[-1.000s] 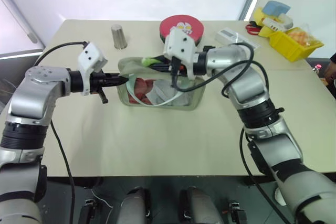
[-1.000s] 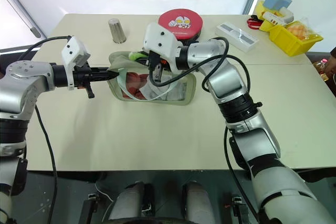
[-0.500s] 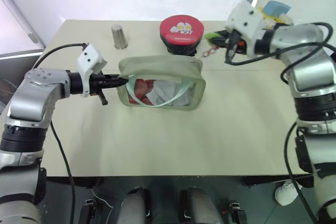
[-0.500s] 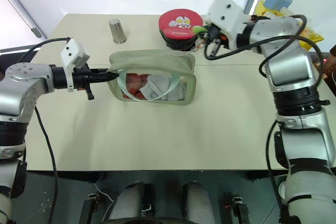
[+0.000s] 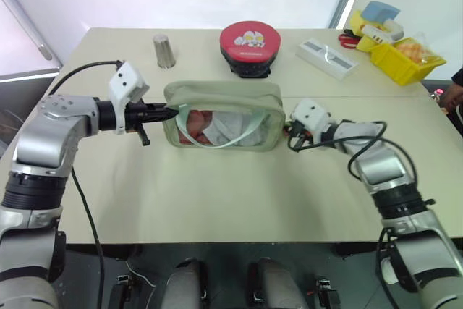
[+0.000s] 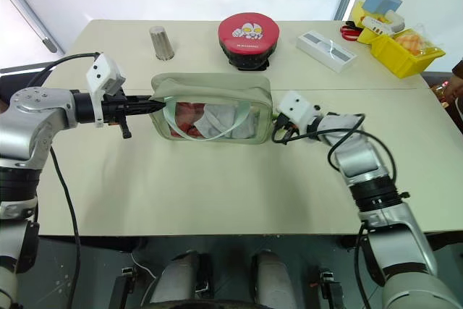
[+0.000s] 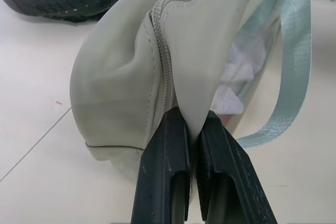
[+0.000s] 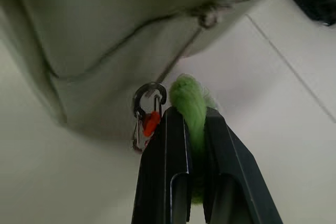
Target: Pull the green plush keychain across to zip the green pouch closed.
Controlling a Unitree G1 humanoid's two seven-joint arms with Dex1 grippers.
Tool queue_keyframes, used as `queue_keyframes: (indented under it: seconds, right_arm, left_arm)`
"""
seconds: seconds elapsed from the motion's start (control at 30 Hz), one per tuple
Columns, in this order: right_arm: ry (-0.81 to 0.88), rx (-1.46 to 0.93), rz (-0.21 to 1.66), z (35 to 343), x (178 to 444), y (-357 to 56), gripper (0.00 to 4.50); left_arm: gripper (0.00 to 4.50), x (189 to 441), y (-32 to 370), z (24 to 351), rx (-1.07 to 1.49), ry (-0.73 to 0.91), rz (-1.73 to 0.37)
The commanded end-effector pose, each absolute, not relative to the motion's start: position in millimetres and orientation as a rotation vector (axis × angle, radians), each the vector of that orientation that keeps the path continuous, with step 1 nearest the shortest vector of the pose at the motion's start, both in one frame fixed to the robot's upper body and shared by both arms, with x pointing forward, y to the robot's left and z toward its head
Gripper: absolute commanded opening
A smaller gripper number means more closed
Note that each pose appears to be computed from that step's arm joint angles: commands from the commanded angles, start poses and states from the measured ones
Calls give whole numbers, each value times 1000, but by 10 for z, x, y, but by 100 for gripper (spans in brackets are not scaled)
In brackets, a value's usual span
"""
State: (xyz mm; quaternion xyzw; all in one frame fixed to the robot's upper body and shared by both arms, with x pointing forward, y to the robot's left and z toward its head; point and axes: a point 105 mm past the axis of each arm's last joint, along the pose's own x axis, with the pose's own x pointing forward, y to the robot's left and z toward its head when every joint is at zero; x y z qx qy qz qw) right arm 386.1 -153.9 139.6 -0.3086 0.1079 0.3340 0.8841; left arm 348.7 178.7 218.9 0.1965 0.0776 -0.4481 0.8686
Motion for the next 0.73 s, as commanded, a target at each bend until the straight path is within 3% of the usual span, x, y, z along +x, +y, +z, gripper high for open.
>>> queue_keyframes:
  seconds: [0.03, 0.1, 0.17, 0.23, 0.3, 0.43, 0.5, 0.73]
  right_arm:
    - [210, -666, 678, 1434, 3875, -1563, 8]
    - [181, -648, 656, 1584, 3921, -1621, 8]
    - [144, -637, 639, 1764, 3957, -1696, 0]
    - [119, -616, 676, 1958, 3932, -1745, 78]
    - [100, -605, 727, 2169, 3879, -1801, 162]
    - [113, -589, 869, 2505, 3675, -1863, 375]
    - [102, -584, 918, 2662, 3591, -1829, 446]
    - [42, -475, 1065, 2949, 3393, -1482, 446]
  left_arm:
    - [0, 3481, 1780, 2242, 433, 146, -934]
    - [0, 3474, 1788, 2253, 430, 142, -933]
    - [75, 3479, 1802, 2278, 416, 132, -922]
    - [149, 3476, 1824, 2317, 397, 127, -923]
    - [250, 3480, 1876, 2373, 386, 122, -912]
    - [449, 3444, 2040, 2552, 344, 114, -886]
    - [450, 3461, 2170, 2630, 353, 115, -831]
    - [450, 3415, 2359, 2794, 386, 104, -789]
